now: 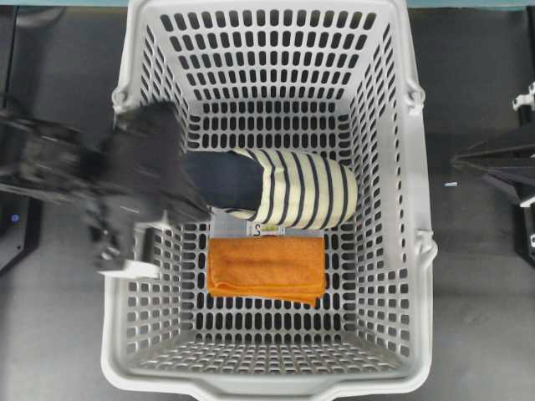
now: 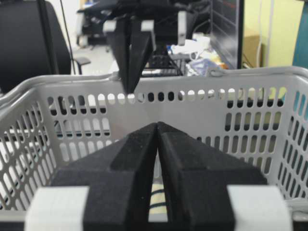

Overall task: Pick up the orange cloth from the shopping basket with the left arm.
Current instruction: 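Move the left gripper over the basket toward the orange cloth, then lower the open left gripper onto the orange cloth and close it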

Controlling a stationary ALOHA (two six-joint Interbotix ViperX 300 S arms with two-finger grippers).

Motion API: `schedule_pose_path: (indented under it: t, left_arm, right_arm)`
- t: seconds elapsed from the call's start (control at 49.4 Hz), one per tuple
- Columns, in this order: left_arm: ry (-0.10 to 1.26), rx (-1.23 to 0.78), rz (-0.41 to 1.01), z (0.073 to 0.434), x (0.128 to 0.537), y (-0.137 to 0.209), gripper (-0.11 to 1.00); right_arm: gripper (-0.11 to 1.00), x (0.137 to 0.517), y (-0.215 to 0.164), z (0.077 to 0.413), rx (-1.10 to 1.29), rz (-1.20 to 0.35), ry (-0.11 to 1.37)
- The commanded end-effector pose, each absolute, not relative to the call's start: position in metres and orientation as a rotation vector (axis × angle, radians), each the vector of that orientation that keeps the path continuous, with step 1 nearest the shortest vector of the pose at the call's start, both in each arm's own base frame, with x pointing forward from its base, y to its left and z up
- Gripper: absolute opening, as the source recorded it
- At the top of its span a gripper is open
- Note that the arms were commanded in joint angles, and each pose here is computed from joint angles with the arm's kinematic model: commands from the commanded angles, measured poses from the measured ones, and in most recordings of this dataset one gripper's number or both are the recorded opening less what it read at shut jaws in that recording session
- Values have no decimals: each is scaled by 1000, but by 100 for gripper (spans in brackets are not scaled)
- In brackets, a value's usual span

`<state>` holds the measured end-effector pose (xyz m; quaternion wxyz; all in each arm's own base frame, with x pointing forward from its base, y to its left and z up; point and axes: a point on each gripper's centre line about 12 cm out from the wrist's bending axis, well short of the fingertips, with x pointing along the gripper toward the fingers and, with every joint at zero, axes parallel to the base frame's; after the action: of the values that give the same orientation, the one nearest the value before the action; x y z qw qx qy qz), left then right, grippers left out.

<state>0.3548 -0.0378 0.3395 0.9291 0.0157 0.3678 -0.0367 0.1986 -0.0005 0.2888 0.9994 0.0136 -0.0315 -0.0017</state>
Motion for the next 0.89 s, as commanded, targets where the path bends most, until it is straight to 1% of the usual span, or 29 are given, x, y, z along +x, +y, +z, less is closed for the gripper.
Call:
schedule_pose_path:
  t: [0.0, 0.162, 0.283, 0.324, 0.364, 0.405, 0.587, 0.628, 0.688, 0.87]
  left_arm:
    - [791, 38, -73, 350, 376, -41, 0]
    - [886, 52, -70, 346, 398, -43, 0]
    - [916, 56, -71, 338, 408, -45, 1]
    - [924, 58, -71, 334, 411, -45, 4]
    - [932, 60, -73, 331, 412, -46, 11]
    - [941, 58, -73, 327, 413, -47, 21]
    - [968, 58, -78, 309, 421, -52, 76]
    - [982, 55, -76, 303, 422, -52, 84]
    - [1004, 55, -75, 291, 424, -54, 90]
    - [991, 30, -67, 268, 438, -56, 90]
  right_arm:
    - [0, 200, -1, 290, 32, -5, -61]
    - [0, 200, -1, 290, 32, -5, -60]
    - [0, 200, -1, 290, 32, -5, -61]
    - [0, 200, -1, 290, 32, -5, -60]
    - [0, 200, -1, 289, 32, -5, -58]
    - [0, 200, -1, 289, 32, -5, -58]
    - [0, 200, -1, 289, 32, -5, -58]
    - [0, 200, -1, 288, 32, -5, -57]
    - [0, 200, 0, 288, 32, -3, -55]
    - [0, 200, 0, 287, 32, -2, -54]
